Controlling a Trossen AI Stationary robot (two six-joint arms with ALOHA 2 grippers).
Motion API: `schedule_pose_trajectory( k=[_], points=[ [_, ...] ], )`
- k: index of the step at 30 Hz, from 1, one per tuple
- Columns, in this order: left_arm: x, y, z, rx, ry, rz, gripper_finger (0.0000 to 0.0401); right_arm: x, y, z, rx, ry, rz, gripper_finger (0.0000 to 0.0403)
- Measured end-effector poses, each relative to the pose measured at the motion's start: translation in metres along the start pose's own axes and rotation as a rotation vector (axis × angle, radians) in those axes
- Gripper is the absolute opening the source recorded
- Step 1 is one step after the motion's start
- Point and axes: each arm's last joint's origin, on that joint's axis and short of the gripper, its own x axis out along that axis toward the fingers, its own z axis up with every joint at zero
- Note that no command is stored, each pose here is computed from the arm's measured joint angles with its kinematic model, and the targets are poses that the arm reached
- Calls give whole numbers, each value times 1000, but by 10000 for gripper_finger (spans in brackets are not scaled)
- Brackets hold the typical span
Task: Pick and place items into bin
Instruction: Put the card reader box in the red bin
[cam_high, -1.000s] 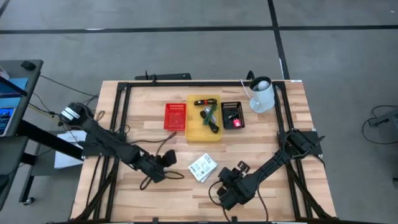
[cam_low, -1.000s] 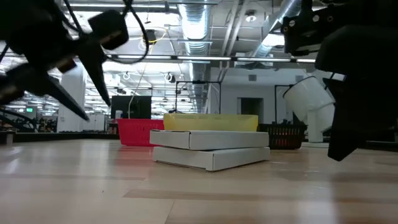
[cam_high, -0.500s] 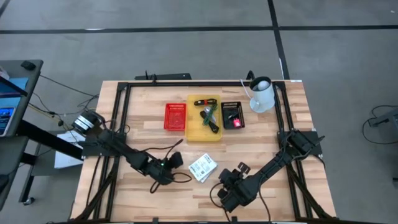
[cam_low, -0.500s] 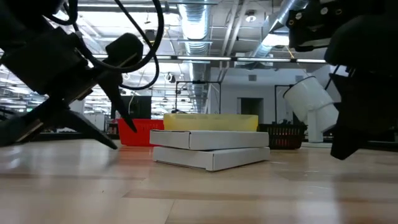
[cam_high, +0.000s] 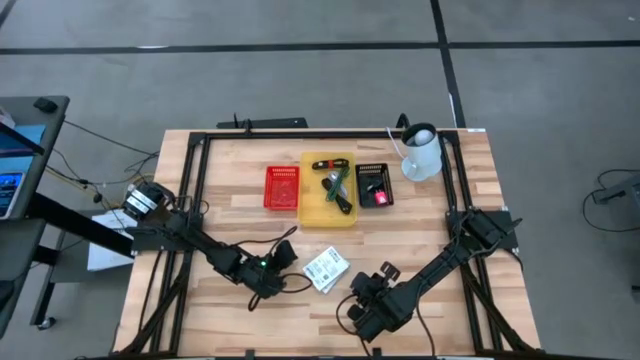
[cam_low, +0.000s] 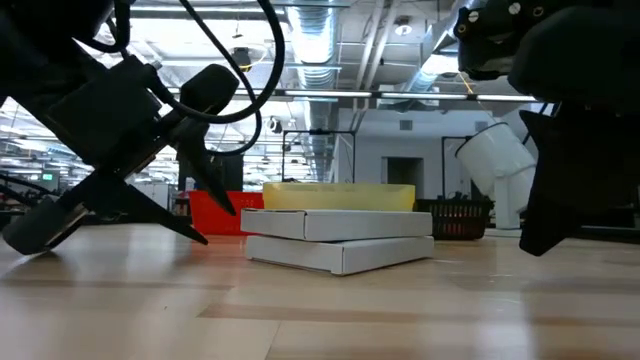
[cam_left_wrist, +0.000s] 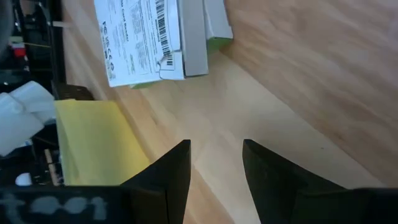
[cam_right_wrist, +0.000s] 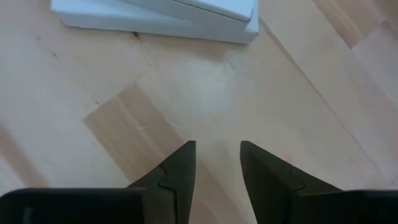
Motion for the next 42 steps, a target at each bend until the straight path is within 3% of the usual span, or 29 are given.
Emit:
schedule_pose_trajectory(
  k=[5, 19, 42],
  points=[
    [0, 0, 0, -33, -10, -10, 146, 0, 1, 0, 5, -2, 11, 121],
    [0, 2, 3, 11, -27, 25, 225, 0, 1, 0, 6, 0, 13, 121],
    [0, 7, 10, 75, -123, 44, 226, 0, 1, 0, 7, 0, 15, 121]
  ],
)
